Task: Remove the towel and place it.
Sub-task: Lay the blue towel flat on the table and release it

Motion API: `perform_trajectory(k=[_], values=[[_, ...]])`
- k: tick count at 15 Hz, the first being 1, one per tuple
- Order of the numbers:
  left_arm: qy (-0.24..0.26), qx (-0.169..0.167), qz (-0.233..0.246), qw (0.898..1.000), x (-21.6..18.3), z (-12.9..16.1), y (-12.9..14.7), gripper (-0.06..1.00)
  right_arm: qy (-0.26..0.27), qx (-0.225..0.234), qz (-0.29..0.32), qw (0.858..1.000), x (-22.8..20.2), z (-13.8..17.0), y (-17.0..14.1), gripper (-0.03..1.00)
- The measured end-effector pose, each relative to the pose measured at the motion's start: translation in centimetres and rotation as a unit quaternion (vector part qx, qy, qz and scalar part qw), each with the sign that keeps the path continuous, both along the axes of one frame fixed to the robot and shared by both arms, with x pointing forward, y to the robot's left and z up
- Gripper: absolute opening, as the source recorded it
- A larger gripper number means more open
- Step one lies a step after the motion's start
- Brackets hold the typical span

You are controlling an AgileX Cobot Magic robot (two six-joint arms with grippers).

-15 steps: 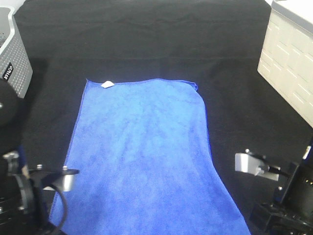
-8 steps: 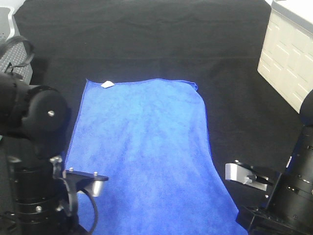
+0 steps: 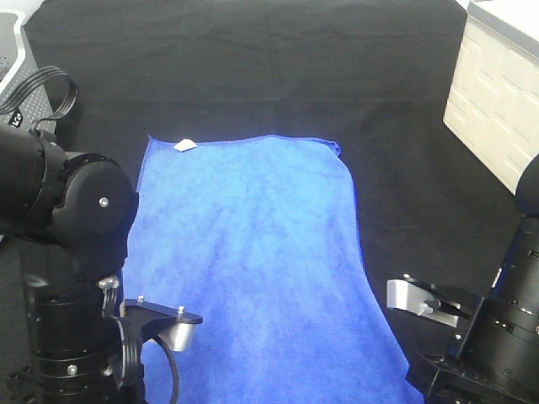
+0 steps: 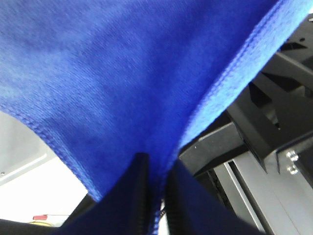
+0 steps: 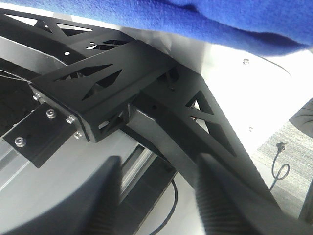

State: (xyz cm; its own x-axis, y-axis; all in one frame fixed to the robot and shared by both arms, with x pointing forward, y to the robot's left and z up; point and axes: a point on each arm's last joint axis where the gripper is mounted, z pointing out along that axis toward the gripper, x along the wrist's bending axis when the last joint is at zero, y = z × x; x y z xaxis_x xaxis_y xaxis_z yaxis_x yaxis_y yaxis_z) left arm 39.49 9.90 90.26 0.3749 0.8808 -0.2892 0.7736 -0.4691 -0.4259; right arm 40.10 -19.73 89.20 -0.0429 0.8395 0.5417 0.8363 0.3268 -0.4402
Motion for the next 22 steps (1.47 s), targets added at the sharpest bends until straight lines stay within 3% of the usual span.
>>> perform_trajectory(k=[3, 5, 10, 13, 15, 18, 22], values=[[0.007, -0.008, 0.011, 1.000, -0.1, 0.1, -0.2, 0.51, 0.000, 0.000, 0.000, 1.000, 0.0, 0.0, 0.0, 0.56], [0.009, -0.008, 0.012, 1.000, -0.1, 0.1, -0.2, 0.61, 0.000, 0.000, 0.000, 1.000, 0.0, 0.0, 0.0, 0.57], [0.014, 0.005, 0.012, 1.000, 0.0, 0.2, 0.1, 0.63, 0.008, 0.014, 0.012, 1.000, 0.5, 0.7, 0.3, 0.57], [0.020, 0.047, 0.034, 0.998, 1.4, 0.2, 2.3, 0.63, -0.026, 0.023, 0.024, 0.999, 3.2, 2.3, 0.9, 0.57], [0.017, 0.040, 0.048, 0.998, 2.2, 1.1, 3.2, 0.63, -0.066, 0.020, 0.029, 0.997, 5.1, 3.5, 1.3, 0.60], [-0.063, -0.016, 0.065, 0.996, 4.6, 5.1, 3.3, 0.63, -0.157, 0.017, 0.034, 0.987, 7.4, 7.5, 1.6, 0.89], [-0.197, -0.052, 0.095, 0.974, 10.3, 10.1, 4.4, 0.63, -0.262, -0.049, 0.046, 0.963, 11.0, 11.7, 0.7, 0.96]])
